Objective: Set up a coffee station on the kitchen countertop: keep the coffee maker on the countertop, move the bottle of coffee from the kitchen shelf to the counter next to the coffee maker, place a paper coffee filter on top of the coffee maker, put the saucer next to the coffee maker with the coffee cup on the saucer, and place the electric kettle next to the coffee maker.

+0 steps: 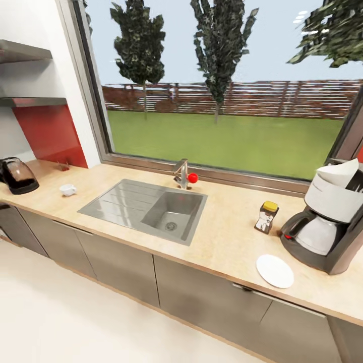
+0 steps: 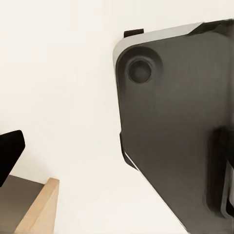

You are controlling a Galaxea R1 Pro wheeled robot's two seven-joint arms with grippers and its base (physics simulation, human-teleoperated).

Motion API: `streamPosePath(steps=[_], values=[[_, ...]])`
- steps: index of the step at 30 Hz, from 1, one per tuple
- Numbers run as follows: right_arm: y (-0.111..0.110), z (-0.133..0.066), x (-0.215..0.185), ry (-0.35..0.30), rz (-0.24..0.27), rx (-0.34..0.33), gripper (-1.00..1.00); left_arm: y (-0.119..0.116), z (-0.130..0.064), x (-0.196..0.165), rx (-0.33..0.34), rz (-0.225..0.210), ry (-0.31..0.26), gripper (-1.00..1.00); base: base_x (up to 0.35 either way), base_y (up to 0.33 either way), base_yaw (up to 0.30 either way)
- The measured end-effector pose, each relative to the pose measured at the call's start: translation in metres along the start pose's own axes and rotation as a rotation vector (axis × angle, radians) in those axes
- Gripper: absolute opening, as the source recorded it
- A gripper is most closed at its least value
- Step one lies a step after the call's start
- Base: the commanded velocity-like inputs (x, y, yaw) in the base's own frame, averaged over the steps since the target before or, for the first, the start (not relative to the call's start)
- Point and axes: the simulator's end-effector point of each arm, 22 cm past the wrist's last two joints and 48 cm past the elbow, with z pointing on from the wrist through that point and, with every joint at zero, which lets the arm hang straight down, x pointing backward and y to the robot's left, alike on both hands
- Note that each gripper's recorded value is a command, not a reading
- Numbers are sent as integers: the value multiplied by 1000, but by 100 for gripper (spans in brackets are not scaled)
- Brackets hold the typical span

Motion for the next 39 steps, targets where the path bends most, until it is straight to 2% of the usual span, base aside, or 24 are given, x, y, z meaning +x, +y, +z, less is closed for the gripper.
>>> streamPosePath(steps=[15, 22, 24, 26, 39], values=[[1, -1, -5, -13, -2, -2, 100, -2, -1, -12, 2, -6, -38, 100, 0, 10, 219], [0, -2, -8, -22, -2, -1, 100, 0, -2, -16, 0, -10, -52, 100, 71, 274, 118], [0, -2, -9, -25, -2, -2, 100, 1, -3, -25, -1, -19, -91, 100, 80, 299, 4], [0, -2, -10, -28, -2, -1, 100, 1, -3, -29, -1, -22, -105, 100, 89, 300, 1], [0, -4, -18, -48, -2, -2, 100, 4, -5, -37, -5, -27, -129, 100, 178, 290, 0]])
